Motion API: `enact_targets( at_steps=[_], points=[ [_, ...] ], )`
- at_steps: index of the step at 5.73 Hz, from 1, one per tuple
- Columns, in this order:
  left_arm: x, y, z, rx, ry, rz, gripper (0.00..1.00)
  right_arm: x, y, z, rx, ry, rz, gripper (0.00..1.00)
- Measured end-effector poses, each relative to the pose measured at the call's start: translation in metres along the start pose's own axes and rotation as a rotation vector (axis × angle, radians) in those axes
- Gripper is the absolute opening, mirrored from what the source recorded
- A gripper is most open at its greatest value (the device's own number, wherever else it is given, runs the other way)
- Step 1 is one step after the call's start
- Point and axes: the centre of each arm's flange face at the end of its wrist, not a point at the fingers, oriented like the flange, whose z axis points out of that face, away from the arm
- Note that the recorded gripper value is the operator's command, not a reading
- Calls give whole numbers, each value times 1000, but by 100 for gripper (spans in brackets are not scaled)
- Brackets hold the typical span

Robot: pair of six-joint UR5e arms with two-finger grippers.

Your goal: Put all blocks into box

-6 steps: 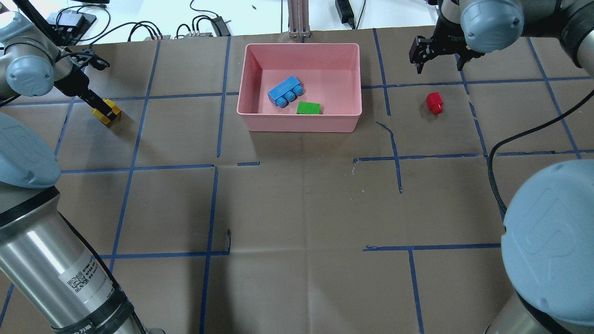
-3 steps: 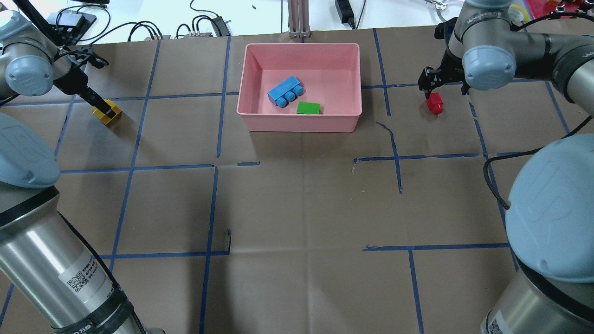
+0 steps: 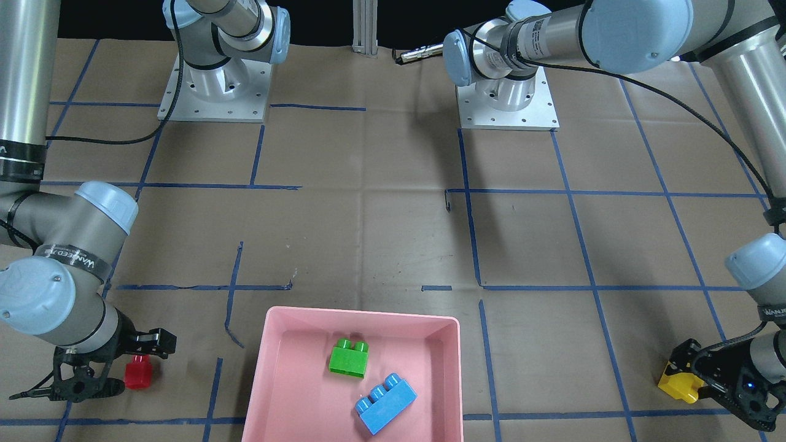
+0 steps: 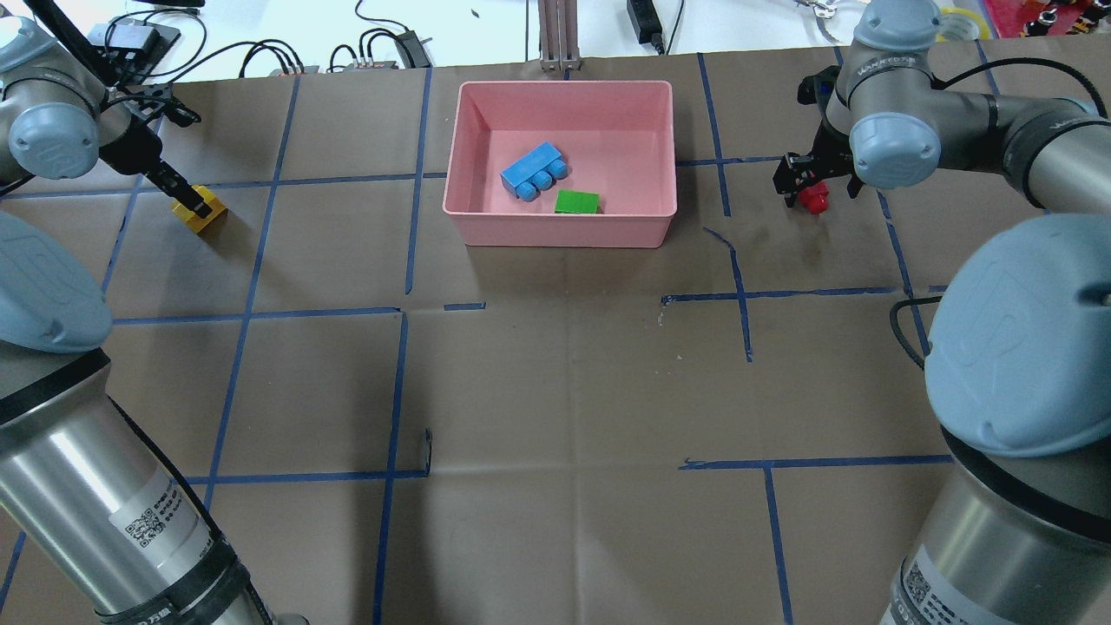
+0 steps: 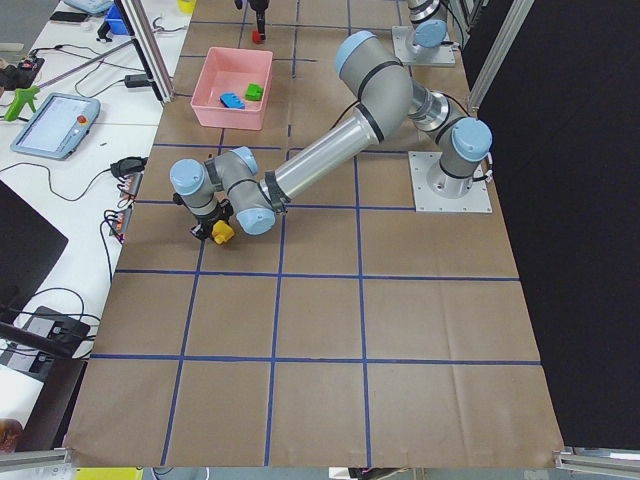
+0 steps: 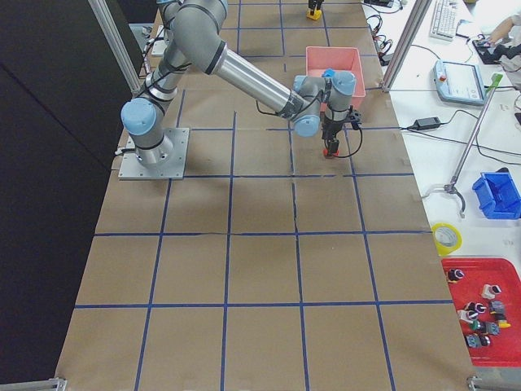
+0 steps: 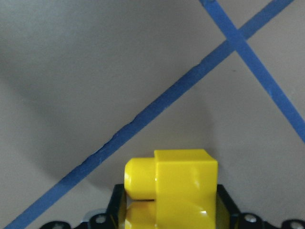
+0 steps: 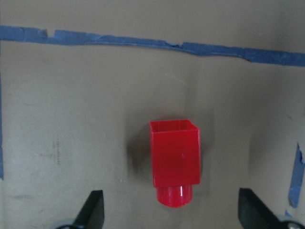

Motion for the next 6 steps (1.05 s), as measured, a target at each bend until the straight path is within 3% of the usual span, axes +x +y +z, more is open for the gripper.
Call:
enact_targets(
  at_steps=[2, 3, 5, 6],
  points=[
    [-2, -6, -37, 19, -56, -10, 18, 2, -12, 11, 5, -7, -22, 92],
    [3, -16, -72, 38, -96, -56, 18, 2, -14, 17, 0, -10, -23, 74],
    [57, -85, -113, 81, -118, -252, 18, 2, -14, 20, -3, -11, -18, 15],
    [105, -132, -124, 101, -107, -378, 19, 1, -14, 17, 1, -23, -16, 8]
  ],
)
